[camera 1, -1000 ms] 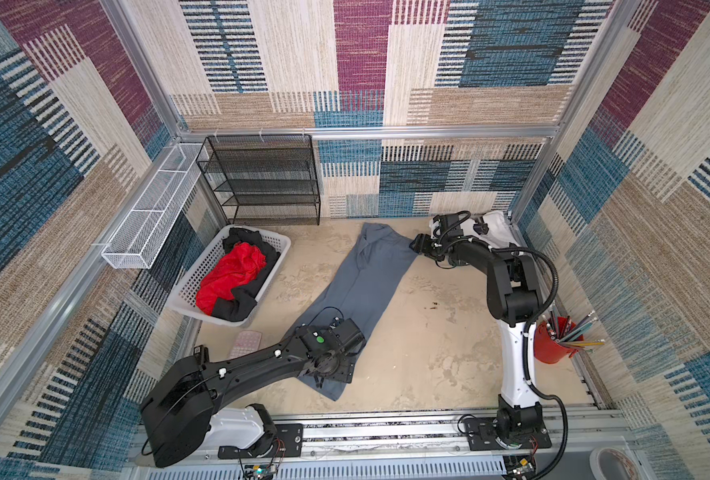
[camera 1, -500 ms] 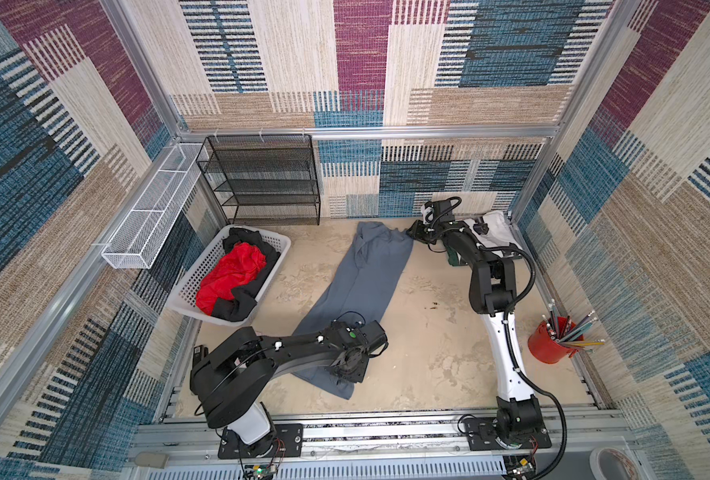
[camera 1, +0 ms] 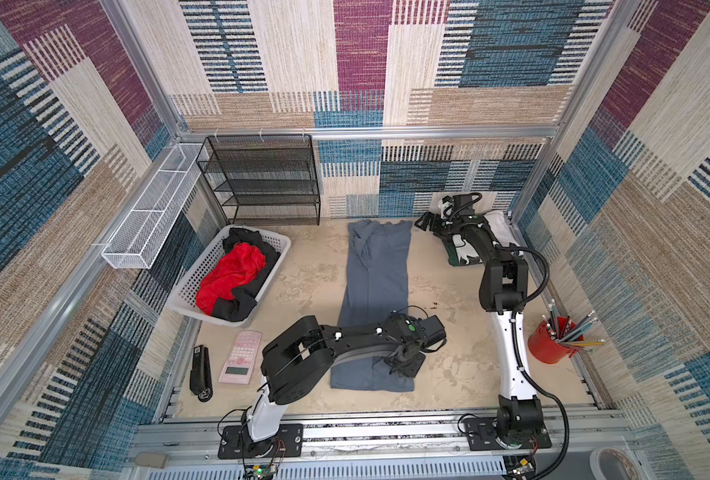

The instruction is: Fold and stack the t-shirts

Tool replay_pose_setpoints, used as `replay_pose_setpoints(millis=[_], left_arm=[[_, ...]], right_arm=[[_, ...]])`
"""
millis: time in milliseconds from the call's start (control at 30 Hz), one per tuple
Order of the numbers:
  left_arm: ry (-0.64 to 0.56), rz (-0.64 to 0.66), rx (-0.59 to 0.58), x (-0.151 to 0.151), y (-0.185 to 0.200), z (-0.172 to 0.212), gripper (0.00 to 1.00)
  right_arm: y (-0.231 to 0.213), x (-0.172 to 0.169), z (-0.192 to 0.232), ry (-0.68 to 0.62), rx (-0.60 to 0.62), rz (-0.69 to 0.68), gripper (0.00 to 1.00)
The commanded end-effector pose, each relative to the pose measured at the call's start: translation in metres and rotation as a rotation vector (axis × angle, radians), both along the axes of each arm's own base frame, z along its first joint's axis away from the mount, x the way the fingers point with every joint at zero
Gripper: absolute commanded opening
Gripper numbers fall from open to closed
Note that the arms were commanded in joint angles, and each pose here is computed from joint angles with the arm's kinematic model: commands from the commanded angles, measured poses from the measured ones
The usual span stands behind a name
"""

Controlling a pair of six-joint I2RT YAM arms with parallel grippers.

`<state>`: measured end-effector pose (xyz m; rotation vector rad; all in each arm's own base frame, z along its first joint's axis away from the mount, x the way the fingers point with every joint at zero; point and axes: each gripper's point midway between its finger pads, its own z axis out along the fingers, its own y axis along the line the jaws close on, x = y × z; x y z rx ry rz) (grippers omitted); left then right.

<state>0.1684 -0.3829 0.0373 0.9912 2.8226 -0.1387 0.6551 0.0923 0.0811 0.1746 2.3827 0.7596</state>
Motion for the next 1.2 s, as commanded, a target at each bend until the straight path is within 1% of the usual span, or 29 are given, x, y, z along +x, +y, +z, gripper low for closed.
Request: replay_pose_setpoints(millis=[0,100,167,200,233,333,467,567,700,767,833,867,900,967,1033,1167], left_arm=[[-0.011,-0.065,0.052,-0.001,0.007,0.006,0.58],[-0.084,-0.047,0.025,0.007,0.014,0.025,0.72],[-0.133,-0.039,-0.009,0.013,0.017,0.042,0.78],[-0.15,-0.035,-0.021,0.014,0.02,0.049,0.79],[-0.165,-0.034,-0.034,0.016,0.021,0.057,0.79],[-0.198,-0.015,-0.054,0.018,0.031,0.07,0.8],[-0.196,0.064,-0.09,0.02,0.057,0.077,0.8],[-0.203,0.138,-0.147,0.019,0.081,0.079,0.8],[-0.183,0.226,-0.194,0.017,0.113,0.072,0.81],[-0.156,0.275,-0.204,0.014,0.129,0.066,0.81],[-0.133,0.313,-0.223,0.01,0.139,0.061,0.8],[-0.122,0.329,-0.237,0.007,0.143,0.058,0.8],[-0.114,0.344,-0.247,0.004,0.146,0.057,0.8],[-0.096,0.375,-0.258,-0.002,0.154,0.051,0.8],[-0.075,0.406,-0.269,-0.007,0.16,0.045,0.79],[-0.044,0.451,-0.29,-0.014,0.167,0.035,0.78]], right_arm=[[-0.015,-0.01,0.047,-0.078,-0.039,-0.001,0.99],[-0.031,-0.033,0.052,-0.074,0.002,-0.033,0.99],[-0.037,-0.051,0.053,-0.071,0.03,-0.058,0.99],[-0.04,-0.06,0.051,-0.06,0.029,-0.078,0.99],[-0.043,-0.069,0.05,-0.053,0.023,-0.098,0.99],[-0.038,-0.105,0.046,-0.042,0.08,-0.126,0.99],[-0.026,-0.166,0.032,0.003,0.177,-0.153,0.99],[-0.012,-0.213,0.023,0.043,0.201,-0.137,0.99],[0.018,-0.276,0.017,0.089,0.184,-0.088,1.0],[0.044,-0.307,0.02,0.109,0.177,-0.018,0.98],[0.062,-0.335,0.018,0.132,0.155,0.024,0.96],[0.068,-0.352,0.013,0.16,0.156,0.042,0.93],[0.069,-0.365,0.007,0.19,0.15,0.041,0.89],[0.073,-0.392,-0.003,0.223,0.139,0.06,0.8],[0.079,-0.415,-0.013,0.26,0.124,0.096,0.78],[0.087,-0.457,-0.031,0.351,0.088,0.162,0.78]])
